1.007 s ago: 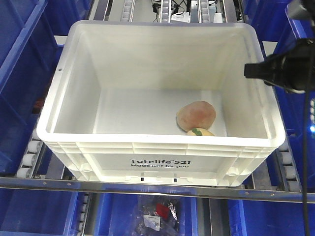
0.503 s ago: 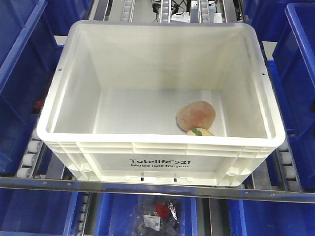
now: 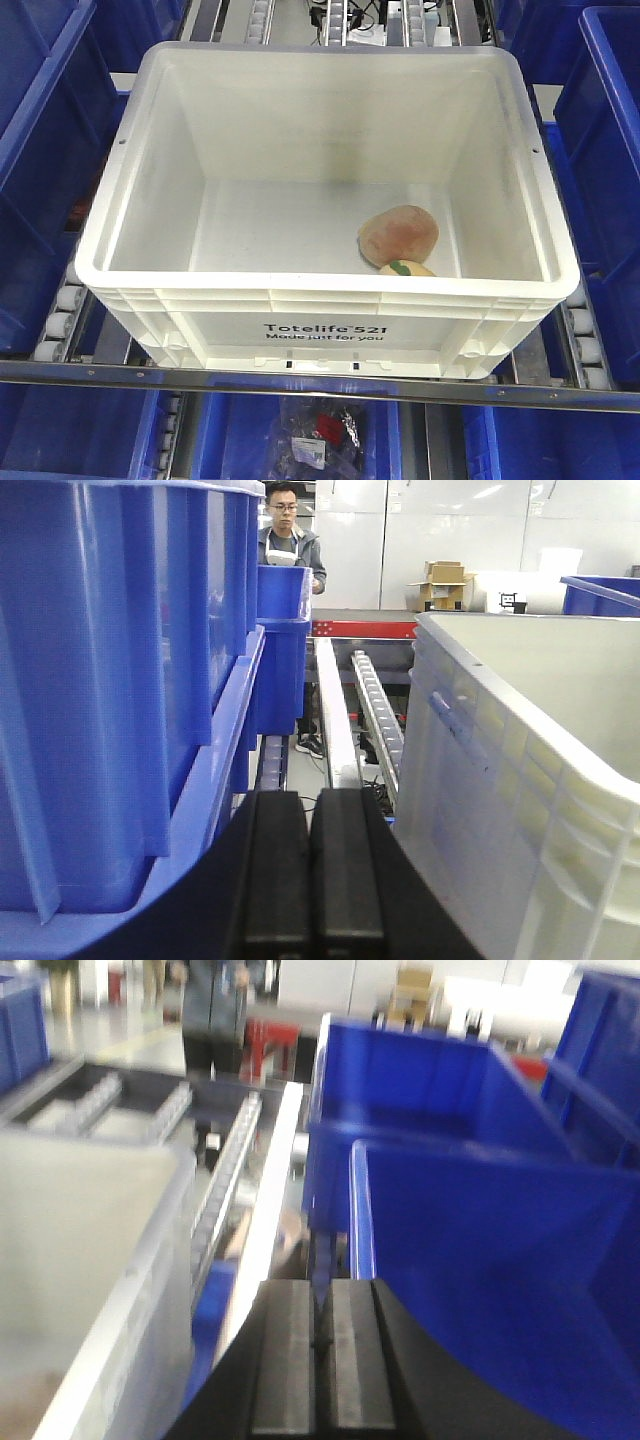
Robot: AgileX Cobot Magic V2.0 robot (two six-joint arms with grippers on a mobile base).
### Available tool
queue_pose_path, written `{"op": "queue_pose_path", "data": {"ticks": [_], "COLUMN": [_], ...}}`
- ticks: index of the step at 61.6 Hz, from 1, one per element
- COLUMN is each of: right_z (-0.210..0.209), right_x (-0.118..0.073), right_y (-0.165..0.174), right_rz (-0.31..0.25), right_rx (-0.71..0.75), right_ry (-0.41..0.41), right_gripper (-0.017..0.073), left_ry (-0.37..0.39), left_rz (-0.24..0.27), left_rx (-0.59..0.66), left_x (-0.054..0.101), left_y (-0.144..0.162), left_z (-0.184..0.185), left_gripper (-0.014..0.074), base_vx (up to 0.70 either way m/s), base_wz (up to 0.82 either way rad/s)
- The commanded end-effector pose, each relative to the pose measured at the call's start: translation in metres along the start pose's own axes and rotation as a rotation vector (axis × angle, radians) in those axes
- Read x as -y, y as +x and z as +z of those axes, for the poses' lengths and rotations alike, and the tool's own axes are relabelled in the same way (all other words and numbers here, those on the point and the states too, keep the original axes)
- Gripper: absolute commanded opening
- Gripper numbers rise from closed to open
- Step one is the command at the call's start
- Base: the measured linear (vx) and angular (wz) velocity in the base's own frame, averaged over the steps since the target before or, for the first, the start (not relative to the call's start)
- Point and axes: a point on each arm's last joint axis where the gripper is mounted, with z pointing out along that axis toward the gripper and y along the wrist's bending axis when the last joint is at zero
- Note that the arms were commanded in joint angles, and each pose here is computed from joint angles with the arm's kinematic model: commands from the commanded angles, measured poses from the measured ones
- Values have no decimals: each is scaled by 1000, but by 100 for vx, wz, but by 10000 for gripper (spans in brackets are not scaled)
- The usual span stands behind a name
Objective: Place moving items into box and shelve
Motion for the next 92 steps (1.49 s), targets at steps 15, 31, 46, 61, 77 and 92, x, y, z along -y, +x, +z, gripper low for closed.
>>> {"op": "queue_pose_path", "data": {"ticks": [15,31,46,61,77,92], "right_z": [-3,-13,-10,-10,-10,-10], "right_x": [-9,-15,-13,-12,-12,-12], "right_y": [65,115,129,128,128,128], "right_rz": [12,35,95,96,96,96], "right_rx": [173,200,142,149,148,148], "right_ry": [19,21,77,104,104,104], "right_gripper": [-12,-12,-10,-9,-9,-9], "left_ry": [-1,-1,-1,-1,-1,-1], "left_rz": [-19,-19,-19,-19,-19,-19], "left_rx": [84,84,83,83,83,83], "left_x": [0,0,0,0,0,0], "left_y": [-3,-3,-3,-3,-3,-3], "left_z": [-1,-1,-1,-1,-1,-1], "left_gripper": [-8,-8,-8,-8,-8,-8], "base_vx": [0,0,0,0,0,0], "base_wz": [0,0,0,0,0,0]}}
